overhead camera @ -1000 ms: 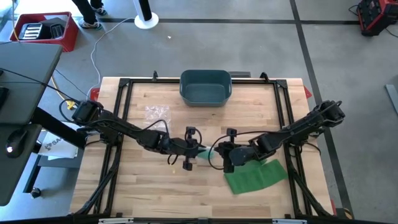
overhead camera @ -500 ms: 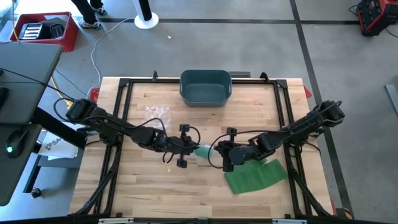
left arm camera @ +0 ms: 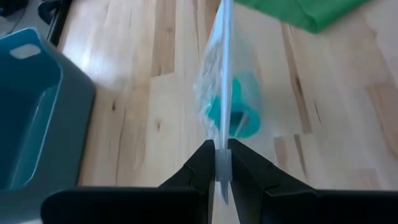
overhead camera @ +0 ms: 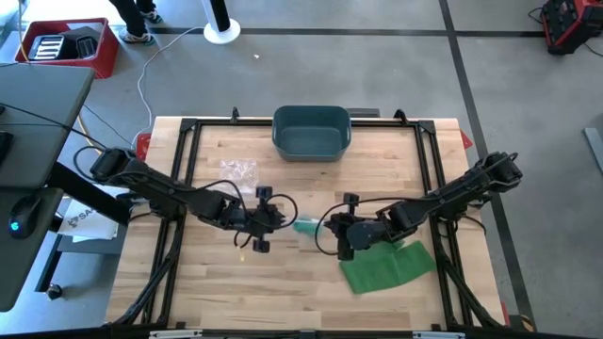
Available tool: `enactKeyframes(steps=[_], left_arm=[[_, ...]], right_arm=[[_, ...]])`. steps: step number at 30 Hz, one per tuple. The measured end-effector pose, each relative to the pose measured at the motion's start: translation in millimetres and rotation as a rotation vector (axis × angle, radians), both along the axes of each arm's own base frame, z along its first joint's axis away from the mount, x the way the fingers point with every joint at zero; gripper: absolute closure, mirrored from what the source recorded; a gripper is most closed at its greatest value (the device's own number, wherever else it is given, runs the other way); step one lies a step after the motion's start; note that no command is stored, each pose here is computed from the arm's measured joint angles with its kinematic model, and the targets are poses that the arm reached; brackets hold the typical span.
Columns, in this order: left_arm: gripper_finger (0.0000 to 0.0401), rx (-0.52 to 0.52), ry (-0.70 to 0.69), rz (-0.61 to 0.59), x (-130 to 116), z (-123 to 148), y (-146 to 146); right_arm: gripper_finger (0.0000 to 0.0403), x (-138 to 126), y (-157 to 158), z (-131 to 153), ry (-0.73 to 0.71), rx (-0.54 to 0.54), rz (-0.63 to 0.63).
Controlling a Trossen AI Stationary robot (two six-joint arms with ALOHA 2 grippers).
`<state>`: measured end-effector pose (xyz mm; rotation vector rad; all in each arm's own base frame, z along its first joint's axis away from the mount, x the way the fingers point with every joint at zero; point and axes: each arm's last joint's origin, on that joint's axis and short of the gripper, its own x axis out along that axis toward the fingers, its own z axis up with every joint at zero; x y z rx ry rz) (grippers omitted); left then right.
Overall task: Roll bandage
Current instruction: Close the transparent zip bag, then put the transparent zip bag with the blue bandage into the blue bin
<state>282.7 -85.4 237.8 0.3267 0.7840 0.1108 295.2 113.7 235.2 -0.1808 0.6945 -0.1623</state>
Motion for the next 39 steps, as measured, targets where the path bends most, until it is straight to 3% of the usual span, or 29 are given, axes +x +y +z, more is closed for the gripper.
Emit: enactKeyframes(steps=[12, 18, 23, 27, 32, 39], left_arm=[[0.0360, -0.017, 0.018, -0.008, -19.2, 14.9, 0.9], [0.0292, -0.047, -0.047, -0.028, -20.3, 24.6, 1.3], [0.0228, -0.051, -0.155, -0.131, -2.2, 25.9, -6.3], [0.0208, -0.040, -0.206, -0.148, 19.7, 10.8, -12.7], [0.0245, -0.031, -0.211, -0.130, 35.9, -9.3, -17.2], [0.0381, -0.048, -0.214, -0.071, 38.9, -11.0, -8.8]], right_arm=[[0.0403, 0.9, 0.5, 1.0, -0.012, 0.001, 0.006], [0.0403, 0.6, 0.8, 0.2, -0.010, 0.003, 0.009], [0.0403, 2.2, -1.2, 1.0, -0.021, 0.006, 0.000], [0.0403, 2.9, -1.1, 1.8, -0.031, 0.006, 0.002], [0.0403, 3.3, -0.9, 2.2, -0.035, 0.004, 0.006], [0.0402, 3.5, -1.0, 2.6, -0.036, -0.002, 0.009]])
